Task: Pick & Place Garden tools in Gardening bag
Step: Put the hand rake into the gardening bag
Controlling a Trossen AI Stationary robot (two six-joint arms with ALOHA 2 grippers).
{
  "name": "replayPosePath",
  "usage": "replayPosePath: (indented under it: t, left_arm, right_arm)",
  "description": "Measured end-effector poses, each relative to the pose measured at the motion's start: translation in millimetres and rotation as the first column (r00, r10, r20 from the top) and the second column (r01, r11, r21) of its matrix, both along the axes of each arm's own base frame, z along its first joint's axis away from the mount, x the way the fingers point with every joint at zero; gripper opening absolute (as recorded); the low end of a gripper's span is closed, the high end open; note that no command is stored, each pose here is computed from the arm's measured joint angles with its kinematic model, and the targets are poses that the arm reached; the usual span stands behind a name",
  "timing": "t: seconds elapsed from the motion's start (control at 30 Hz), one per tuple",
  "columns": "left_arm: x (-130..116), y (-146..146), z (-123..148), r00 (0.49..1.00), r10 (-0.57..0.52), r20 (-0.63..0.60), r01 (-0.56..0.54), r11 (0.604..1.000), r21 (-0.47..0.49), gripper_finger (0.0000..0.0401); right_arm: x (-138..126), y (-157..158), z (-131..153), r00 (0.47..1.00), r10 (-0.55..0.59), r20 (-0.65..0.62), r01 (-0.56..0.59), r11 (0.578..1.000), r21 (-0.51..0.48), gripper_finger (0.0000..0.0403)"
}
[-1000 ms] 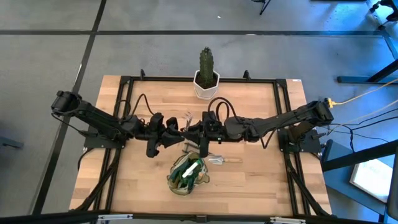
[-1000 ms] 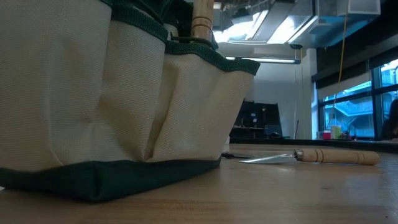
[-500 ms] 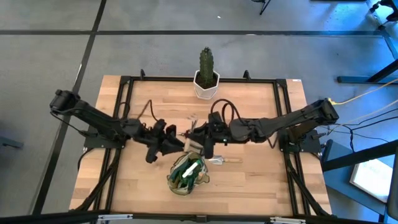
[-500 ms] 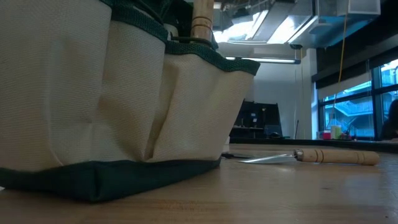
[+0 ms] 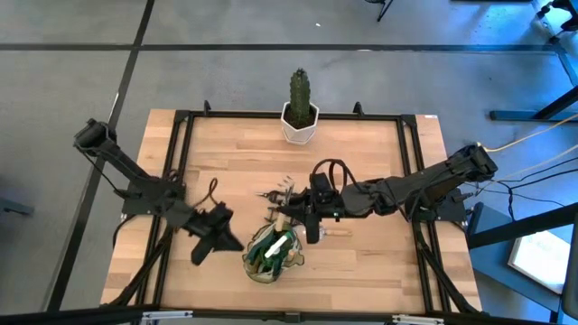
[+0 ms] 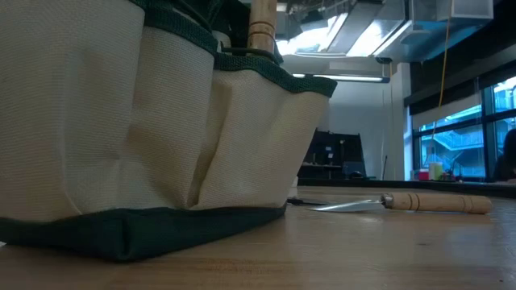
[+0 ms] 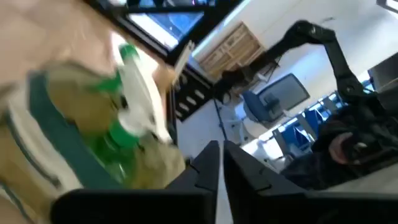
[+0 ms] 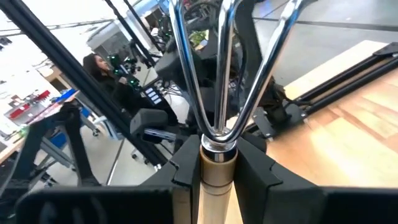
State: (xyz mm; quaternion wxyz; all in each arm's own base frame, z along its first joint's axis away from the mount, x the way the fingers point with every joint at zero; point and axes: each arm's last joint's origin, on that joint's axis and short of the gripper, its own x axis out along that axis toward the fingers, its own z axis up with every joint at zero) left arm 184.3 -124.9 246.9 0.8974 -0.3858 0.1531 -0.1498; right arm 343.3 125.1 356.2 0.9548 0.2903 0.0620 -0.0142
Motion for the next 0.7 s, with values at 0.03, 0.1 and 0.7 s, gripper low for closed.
replayPosePath:
  t: [0.03,0.1,0.7]
  left_arm:
    - [-4.0,-4.3,-2.5,1.000,0.003,-0.031,-0.003,1.000,-0.006,0.0005]
    - [-11.9,-12.7,-8.8,0.996,0.012,-0.094,-0.013,1.000,-0.007,0.0004]
    - [-2.7,-72.0,-83.4,0.931,-0.088,-0.354,0.056,0.994,-0.099,0.0001]
  right_arm:
    - [-0.6,1.5,0.3,1.000,0.004,0.002,-0.004,1.000,0.001,0.0067]
    - [-1.8,4.2,-0.7,1.000,0.012,-0.007,-0.012,1.000,-0.003,0.0067]
    - [-11.5,25.9,-1.0,1.000,0.013,-0.007,-0.013,1.000,-0.011,0.0067]
